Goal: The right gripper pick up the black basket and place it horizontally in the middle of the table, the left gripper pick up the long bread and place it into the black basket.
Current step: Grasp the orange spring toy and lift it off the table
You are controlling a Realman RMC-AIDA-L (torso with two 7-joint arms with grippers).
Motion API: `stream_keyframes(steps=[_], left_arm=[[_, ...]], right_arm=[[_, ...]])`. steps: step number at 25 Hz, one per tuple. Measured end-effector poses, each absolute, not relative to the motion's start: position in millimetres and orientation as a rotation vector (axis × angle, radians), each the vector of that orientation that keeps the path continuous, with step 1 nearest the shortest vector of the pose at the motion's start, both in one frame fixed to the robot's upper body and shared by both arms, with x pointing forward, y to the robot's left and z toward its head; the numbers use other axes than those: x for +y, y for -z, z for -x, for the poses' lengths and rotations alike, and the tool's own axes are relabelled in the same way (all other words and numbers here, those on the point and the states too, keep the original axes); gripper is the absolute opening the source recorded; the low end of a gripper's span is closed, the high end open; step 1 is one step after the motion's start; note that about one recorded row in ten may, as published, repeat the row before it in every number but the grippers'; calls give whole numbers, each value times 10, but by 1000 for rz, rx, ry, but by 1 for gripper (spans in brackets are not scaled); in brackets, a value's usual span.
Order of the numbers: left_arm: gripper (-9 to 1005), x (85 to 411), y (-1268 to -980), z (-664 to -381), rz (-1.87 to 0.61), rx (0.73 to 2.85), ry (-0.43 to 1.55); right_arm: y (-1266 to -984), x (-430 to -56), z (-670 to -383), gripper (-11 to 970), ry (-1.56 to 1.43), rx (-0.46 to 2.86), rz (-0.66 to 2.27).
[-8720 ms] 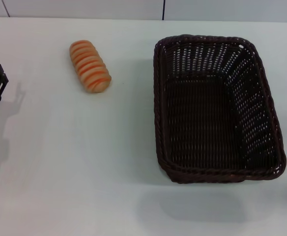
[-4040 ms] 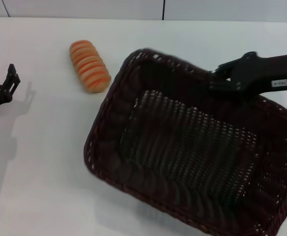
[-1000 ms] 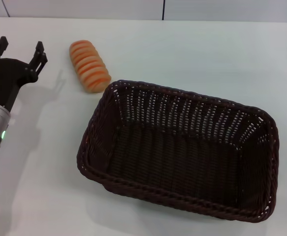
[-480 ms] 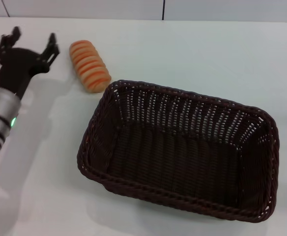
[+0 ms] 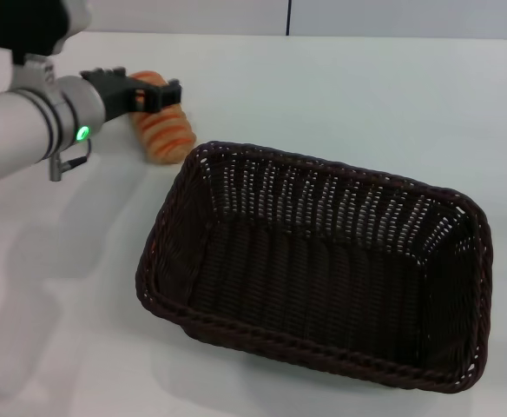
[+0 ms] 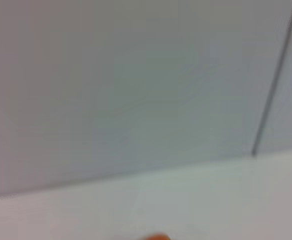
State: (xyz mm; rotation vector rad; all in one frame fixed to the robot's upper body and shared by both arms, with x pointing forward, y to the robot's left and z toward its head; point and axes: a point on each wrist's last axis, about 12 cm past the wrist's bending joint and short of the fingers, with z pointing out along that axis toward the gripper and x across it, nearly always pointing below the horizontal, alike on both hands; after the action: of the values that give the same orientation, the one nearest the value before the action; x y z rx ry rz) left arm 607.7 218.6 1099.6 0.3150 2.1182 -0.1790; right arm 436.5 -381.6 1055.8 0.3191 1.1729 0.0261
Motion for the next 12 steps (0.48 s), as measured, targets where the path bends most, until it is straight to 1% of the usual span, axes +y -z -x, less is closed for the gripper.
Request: stream_keyframes(steps=[1,2,7,9,10,12], left_arm=[[849,2186,-10996,-6077,-315,2118,179],[849,2109,-10982,-6160,-340,2181,192],[850,1993,-10912,-6297,-357,2252,197],[850,1993,-10912,-6297,-357,2252,197],[851,1922,-10885,-6371,-370,2272,189],[851,1922,-10870,-6374,-355,2276,191]], right_arm=[[-10555,-3808,-4364,843,-33,1172,-320],[-10555,-3808,-4364,843,-33,1172,-320],[-10546,-3816,-4334,843,-35,1172,-327],[-10549,-3824,-4325,843,-35,1171,-328],[-10551,-3826,-4323,843,-35,1170,-329],[-10557,-3833,-4322,842,-35,1167,-328]])
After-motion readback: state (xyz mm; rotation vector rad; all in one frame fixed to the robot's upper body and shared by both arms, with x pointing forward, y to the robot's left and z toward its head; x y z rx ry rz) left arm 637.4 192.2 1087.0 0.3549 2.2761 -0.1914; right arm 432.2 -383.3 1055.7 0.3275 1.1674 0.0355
